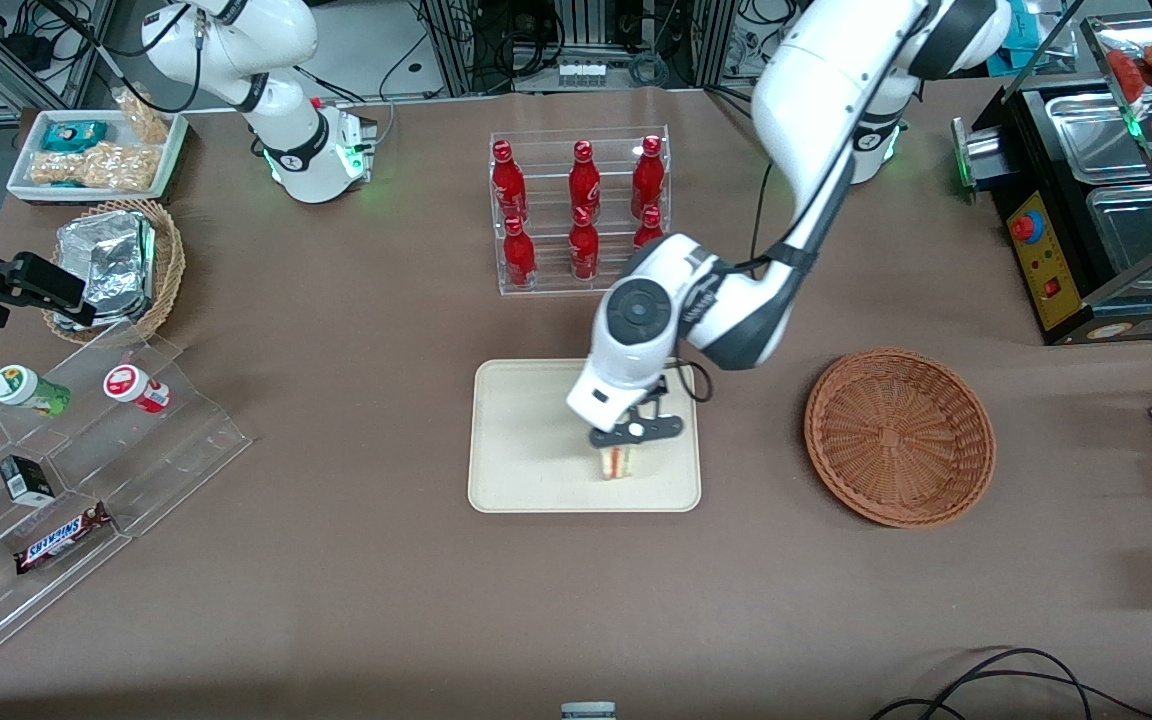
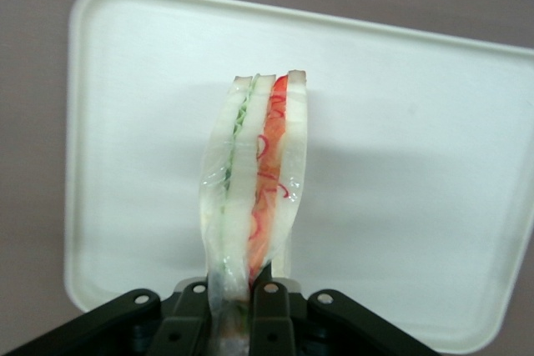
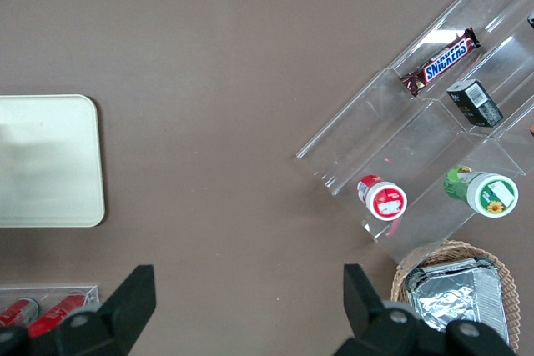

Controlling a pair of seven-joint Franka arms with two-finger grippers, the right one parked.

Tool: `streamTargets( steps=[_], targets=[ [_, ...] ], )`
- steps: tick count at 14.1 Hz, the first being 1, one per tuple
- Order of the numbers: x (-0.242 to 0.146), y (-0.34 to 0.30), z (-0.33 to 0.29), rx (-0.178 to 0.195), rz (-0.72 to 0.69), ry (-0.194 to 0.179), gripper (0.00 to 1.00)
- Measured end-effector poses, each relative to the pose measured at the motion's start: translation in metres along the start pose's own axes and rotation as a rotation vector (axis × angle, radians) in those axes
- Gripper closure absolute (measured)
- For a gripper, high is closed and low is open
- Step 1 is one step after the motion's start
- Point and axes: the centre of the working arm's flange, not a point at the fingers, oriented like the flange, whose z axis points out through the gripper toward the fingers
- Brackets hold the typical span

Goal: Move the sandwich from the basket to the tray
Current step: 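Carry the sandwich with the left gripper over the cream tray and lower it, then open the left gripper to release the sandwich onto the tray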

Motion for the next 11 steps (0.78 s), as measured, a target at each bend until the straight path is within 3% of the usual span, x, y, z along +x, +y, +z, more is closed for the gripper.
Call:
streamTargets(
  steps=[9, 11],
  targets=[
    [-0.001, 0.025, 0.032, -0.006, 0.031, 0.012, 0.83],
    [-0.004, 0.027, 0.035, -0.004, 0.036, 0.011, 0.66]
  ],
)
